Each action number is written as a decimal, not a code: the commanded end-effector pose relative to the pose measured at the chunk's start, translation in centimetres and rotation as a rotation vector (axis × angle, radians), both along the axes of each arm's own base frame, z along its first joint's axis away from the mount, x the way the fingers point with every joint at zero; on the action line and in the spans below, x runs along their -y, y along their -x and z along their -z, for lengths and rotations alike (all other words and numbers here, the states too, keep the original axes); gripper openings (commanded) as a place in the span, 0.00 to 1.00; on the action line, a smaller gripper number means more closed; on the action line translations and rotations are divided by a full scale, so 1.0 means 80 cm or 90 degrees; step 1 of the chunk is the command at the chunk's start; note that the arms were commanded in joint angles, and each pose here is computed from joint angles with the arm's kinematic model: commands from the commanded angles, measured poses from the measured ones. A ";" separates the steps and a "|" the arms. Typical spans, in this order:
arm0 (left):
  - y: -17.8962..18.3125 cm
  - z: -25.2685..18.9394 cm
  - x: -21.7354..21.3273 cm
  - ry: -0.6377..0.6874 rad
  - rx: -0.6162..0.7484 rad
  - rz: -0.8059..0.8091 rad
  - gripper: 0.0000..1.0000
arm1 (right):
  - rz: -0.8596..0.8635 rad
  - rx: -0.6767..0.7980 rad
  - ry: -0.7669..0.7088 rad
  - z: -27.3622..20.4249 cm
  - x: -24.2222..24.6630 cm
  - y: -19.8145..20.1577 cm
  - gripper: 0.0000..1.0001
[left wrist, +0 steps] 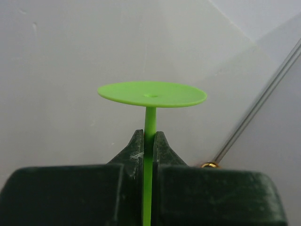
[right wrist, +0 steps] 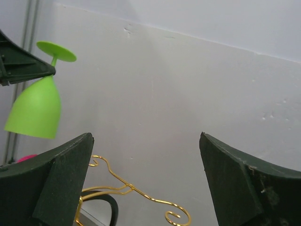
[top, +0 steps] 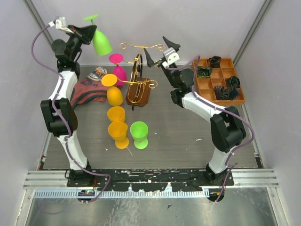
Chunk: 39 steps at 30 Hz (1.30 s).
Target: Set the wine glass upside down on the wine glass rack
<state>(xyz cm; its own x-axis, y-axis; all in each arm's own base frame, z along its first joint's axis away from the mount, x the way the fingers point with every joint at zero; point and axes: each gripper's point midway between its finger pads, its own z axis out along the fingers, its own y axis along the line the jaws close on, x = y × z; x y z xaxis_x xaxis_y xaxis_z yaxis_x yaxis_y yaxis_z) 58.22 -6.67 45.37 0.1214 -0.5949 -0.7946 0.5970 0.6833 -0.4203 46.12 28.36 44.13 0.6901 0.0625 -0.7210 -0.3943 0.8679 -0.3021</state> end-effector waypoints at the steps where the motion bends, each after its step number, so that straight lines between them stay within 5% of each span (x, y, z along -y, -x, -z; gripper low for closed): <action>1: 0.008 0.017 0.018 -0.141 0.131 0.026 0.00 | 0.056 0.027 -0.001 -0.033 0.043 0.014 1.00; 16: -0.016 0.111 0.029 -0.241 0.186 0.025 0.00 | 0.113 -0.024 0.051 -0.010 0.067 -0.015 1.00; 39: 0.032 -0.009 -0.008 -0.146 0.309 -0.036 0.00 | 0.108 -0.044 0.049 0.008 0.061 -0.029 1.00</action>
<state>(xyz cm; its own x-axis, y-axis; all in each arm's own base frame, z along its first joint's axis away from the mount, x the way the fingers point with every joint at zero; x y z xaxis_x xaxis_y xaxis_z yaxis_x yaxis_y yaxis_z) 57.80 -7.37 41.36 0.4331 -0.3590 -0.8267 0.6679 0.7438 0.0270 48.93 24.07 40.97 0.5905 -0.1395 -0.7949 -0.2943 0.8799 -0.3731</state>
